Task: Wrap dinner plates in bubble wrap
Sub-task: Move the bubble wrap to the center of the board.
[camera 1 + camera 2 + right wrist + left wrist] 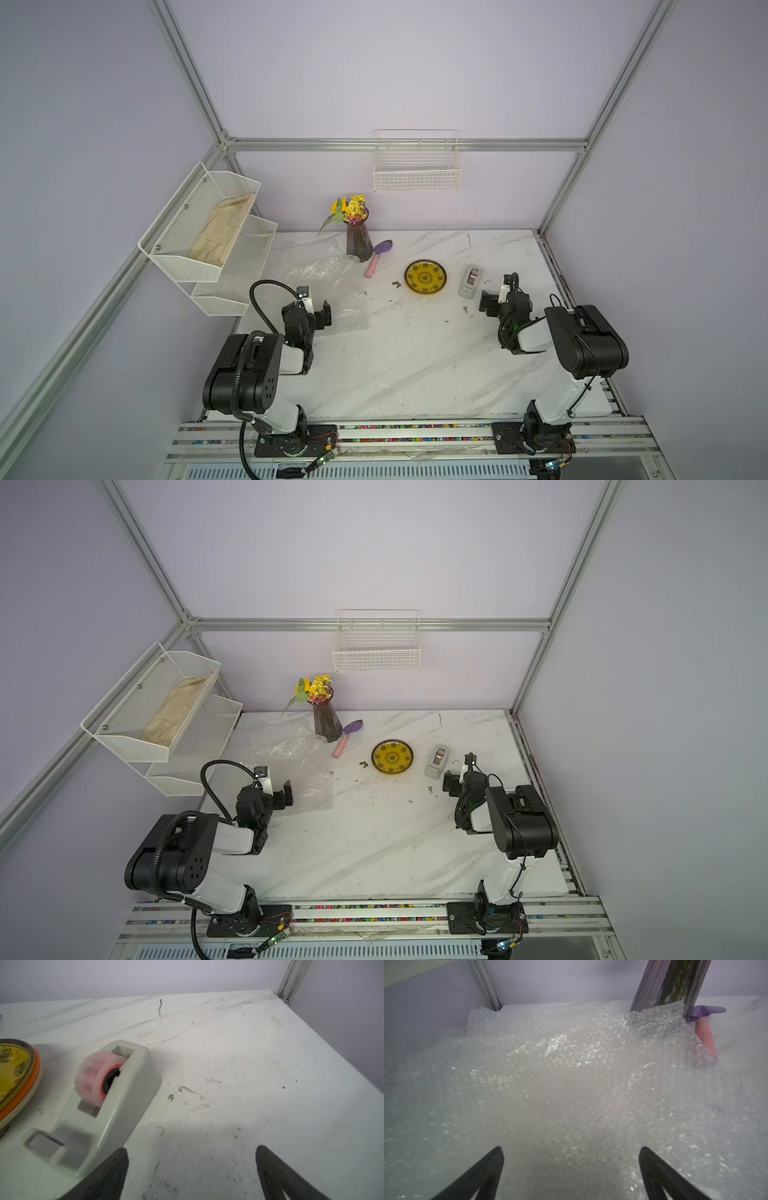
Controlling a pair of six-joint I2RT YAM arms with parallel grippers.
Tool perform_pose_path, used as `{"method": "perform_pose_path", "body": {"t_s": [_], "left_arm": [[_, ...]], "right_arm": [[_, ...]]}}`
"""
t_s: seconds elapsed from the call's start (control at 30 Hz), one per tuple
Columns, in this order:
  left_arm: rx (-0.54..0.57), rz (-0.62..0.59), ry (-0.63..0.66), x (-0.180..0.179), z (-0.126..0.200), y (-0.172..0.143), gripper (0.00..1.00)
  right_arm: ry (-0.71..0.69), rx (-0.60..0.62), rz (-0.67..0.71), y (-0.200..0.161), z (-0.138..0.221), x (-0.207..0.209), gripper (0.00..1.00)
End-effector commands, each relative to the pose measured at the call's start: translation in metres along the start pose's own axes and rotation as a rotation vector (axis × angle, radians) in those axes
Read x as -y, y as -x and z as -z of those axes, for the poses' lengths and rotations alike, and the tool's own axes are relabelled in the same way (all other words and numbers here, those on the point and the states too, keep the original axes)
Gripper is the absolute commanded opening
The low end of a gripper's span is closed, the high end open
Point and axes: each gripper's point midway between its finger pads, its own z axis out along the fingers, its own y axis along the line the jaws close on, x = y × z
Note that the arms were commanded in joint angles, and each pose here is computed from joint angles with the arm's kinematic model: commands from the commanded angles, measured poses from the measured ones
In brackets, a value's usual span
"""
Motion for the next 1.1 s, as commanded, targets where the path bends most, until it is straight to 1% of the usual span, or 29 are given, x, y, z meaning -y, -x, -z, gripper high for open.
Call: {"method": "perform_pose_path", "body": {"t_s": [0.0, 0.33, 0.43, 0.93, 1.0, 1.07], "left_arm": [[0.124, -0.002, 0.005, 0.001, -0.009, 0.045, 1.00], [0.119, 0.007, 0.007, 0.000, -0.011, 0.045, 1.00], [0.107, 0.023, 0.033, -0.005, -0.012, 0.045, 1.00], [0.108, 0.022, 0.036, -0.005, -0.013, 0.045, 1.00], [0.118, 0.018, 0.051, -0.007, -0.011, 0.049, 1.00], [0.126, 0.019, 0.083, -0.011, -0.007, 0.059, 1.00]], "right_arm": [[-0.003, 0.046, 0.013, 0.012, -0.002, 0.000, 0.97], [0.002, 0.047, 0.014, 0.012, -0.002, 0.000, 0.97], [0.003, 0.048, 0.013, 0.013, -0.002, -0.001, 0.97], [-0.003, 0.048, 0.014, 0.012, -0.001, 0.001, 0.97], [-0.018, 0.056, 0.011, 0.019, 0.000, 0.003, 0.97], [-0.024, 0.049, 0.011, 0.031, 0.003, 0.003, 0.97]]}}
